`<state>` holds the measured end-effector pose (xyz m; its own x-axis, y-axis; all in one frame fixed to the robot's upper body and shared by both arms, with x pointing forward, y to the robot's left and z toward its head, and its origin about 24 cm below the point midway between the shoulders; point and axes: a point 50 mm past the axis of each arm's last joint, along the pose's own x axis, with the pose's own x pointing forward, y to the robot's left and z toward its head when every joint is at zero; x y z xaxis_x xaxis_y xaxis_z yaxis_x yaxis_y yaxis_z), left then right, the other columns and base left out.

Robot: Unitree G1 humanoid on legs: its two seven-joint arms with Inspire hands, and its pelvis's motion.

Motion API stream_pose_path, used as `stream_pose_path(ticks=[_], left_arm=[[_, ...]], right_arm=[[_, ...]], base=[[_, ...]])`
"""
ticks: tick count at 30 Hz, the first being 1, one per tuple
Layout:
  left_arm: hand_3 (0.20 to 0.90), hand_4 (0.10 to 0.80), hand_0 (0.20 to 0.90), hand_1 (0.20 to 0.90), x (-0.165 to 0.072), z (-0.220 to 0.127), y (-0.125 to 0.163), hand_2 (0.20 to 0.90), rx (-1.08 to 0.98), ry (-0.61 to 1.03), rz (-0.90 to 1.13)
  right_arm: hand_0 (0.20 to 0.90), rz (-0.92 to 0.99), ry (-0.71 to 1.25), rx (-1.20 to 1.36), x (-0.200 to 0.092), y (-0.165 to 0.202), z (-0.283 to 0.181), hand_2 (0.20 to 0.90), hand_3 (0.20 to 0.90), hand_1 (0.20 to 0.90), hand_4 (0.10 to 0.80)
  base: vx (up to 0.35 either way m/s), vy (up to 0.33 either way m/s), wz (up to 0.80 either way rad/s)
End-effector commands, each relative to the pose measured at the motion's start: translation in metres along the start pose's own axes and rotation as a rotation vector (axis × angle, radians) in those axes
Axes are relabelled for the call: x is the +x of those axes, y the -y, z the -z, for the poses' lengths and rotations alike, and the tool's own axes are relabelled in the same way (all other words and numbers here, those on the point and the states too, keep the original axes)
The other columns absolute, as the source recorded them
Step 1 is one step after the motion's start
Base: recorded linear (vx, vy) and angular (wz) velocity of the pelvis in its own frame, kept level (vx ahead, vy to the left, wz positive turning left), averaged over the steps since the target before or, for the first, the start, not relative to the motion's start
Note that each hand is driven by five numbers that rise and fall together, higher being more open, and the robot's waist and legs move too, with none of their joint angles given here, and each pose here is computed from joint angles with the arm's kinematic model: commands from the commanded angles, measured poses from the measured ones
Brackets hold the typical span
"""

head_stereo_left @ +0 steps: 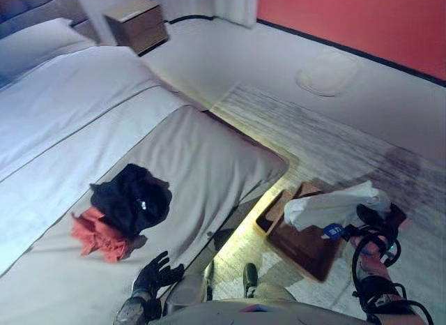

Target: Pick up the clothes from the bed and place them into the basket

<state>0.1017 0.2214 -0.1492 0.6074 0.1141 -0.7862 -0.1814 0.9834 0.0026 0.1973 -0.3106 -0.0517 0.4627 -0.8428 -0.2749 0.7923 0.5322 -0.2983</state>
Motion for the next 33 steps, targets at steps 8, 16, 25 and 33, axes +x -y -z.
stream_pose_path(ticks=[8, 16, 25, 33], left_arm=[[0.900, 0.800, 0.900, 0.900, 0.006, -0.032, -0.020, 0.900, 0.070, 0.107, -0.036], [0.900, 0.800, 0.900, 0.900, 0.001, -0.011, -0.014, 0.900, 0.123, 0.050, 0.009], [0.900, 0.800, 0.900, 0.900, 0.001, -0.011, -0.014, 0.900, 0.132, 0.026, 0.038], [0.900, 0.800, 0.900, 0.900, 0.000, -0.008, -0.028, 0.900, 0.096, -0.028, 0.016]], right_arm=[[0.300, -0.035, 0.166, 0.111, 0.019, -0.015, -0.055, 0.300, 0.200, 0.300, 0.100], [0.300, 0.000, 0.083, 0.045, 0.024, -0.009, -0.043, 0.300, 0.200, 0.300, 0.100], [0.900, -0.035, -0.076, 0.004, 0.041, 0.003, -0.031, 0.900, 0.900, 0.900, 0.800], [0.900, -0.214, -0.298, 0.122, 0.044, 0.012, -0.006, 0.900, 0.900, 0.900, 0.800]], base=[[-0.049, -0.059, -0.47], [0.044, -0.094, 0.12], [-0.005, -0.021, 0.12], [0.037, -0.034, 0.07]])
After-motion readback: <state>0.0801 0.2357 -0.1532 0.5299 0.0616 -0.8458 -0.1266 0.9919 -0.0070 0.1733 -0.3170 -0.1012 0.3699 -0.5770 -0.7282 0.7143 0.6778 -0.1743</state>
